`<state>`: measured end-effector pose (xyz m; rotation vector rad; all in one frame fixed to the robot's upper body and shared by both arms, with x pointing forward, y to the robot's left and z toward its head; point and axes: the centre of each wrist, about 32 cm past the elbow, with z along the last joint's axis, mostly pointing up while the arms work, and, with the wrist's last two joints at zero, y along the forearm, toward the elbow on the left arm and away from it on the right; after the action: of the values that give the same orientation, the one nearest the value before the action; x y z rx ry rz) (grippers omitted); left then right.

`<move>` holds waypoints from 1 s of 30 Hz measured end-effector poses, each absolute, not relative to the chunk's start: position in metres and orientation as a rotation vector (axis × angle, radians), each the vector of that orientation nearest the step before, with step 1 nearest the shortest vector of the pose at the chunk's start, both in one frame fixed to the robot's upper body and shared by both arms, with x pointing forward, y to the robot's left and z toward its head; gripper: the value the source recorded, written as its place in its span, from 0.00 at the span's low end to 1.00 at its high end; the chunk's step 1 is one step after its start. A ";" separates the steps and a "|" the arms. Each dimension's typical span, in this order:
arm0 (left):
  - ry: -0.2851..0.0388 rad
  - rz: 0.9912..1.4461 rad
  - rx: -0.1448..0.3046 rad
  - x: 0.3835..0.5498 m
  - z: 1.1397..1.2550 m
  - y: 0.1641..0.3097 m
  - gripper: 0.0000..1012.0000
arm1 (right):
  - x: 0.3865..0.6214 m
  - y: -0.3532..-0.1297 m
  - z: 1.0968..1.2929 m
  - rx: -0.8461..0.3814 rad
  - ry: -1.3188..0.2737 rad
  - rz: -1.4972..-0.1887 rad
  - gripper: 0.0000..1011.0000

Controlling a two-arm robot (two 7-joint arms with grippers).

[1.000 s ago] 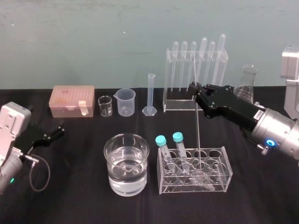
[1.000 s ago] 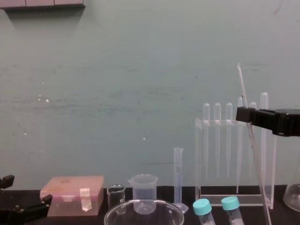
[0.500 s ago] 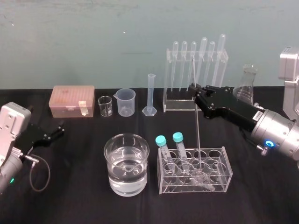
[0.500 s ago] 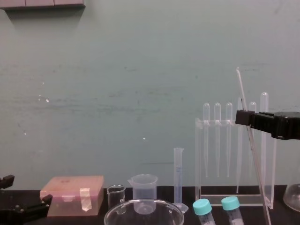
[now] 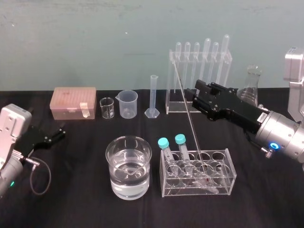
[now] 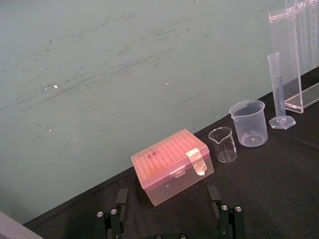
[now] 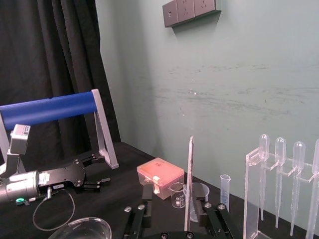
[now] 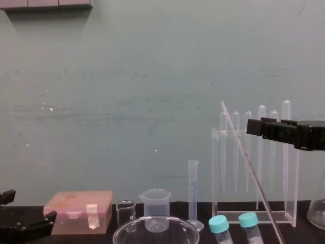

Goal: Hold the thermometer with one hand and immerse one end into the beaker, then reinsert it into the test tube rack.

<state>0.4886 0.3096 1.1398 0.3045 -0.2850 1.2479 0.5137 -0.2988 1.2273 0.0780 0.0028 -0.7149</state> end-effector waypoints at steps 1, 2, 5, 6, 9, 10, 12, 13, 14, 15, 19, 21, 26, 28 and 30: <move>-0.285 1.248 0.305 0.489 1.140 0.310 1.00 | 0.514 -0.299 1.227 0.078 0.003 -0.715 0.51; -0.285 1.248 0.305 0.489 1.140 0.310 1.00 | 0.514 -0.299 1.227 0.078 0.003 -0.715 0.53; -0.285 1.248 0.305 0.489 1.140 0.310 1.00 | 0.514 -0.299 1.227 0.078 0.003 -0.715 0.63; -0.285 1.248 0.305 0.489 1.140 0.310 1.00 | 0.514 -0.299 1.227 0.078 0.003 -0.715 0.67; -0.285 1.248 0.304 0.489 1.140 0.310 1.00 | 0.514 -0.299 1.227 0.078 0.003 -0.715 0.75; -0.285 1.248 0.304 0.489 1.140 0.310 1.00 | 0.514 -0.299 1.227 0.078 0.003 -0.715 0.78; -0.285 1.248 0.305 0.489 1.140 0.310 1.00 | 0.514 -0.299 1.227 0.078 0.003 -0.715 0.86; -0.285 1.248 0.304 0.489 1.140 0.310 1.00 | 0.514 -0.299 1.227 0.078 0.003 -0.715 0.88; -0.285 1.248 0.305 0.489 1.140 0.310 1.00 | 0.514 -0.299 1.227 0.078 0.003 -0.715 0.91; -0.285 1.248 0.304 0.489 1.140 0.310 1.00 | 0.514 -0.299 1.227 0.078 0.003 -0.715 0.91; -0.285 1.248 0.304 0.489 1.140 0.310 1.00 | 0.515 -0.302 1.230 0.112 -0.047 -0.852 0.99; -0.285 1.248 0.305 0.489 1.140 0.310 1.00 | 0.515 -0.305 1.229 0.102 -0.073 -0.941 0.99; -0.285 1.248 0.305 0.489 1.140 0.310 1.00 | 0.514 -0.312 1.210 -0.061 -0.105 -1.235 0.99; -0.285 1.248 0.305 0.489 1.140 0.310 1.00 | 0.513 -0.315 1.198 -0.146 -0.092 -1.297 0.99; -0.285 1.248 0.305 0.489 1.140 0.310 1.00 | 0.512 -0.316 1.189 -0.205 -0.077 -1.324 0.99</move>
<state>0.4886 0.3097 1.1398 0.3045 -0.2851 1.2480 0.5119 -0.3155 1.1894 -0.2050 -0.0768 -1.3240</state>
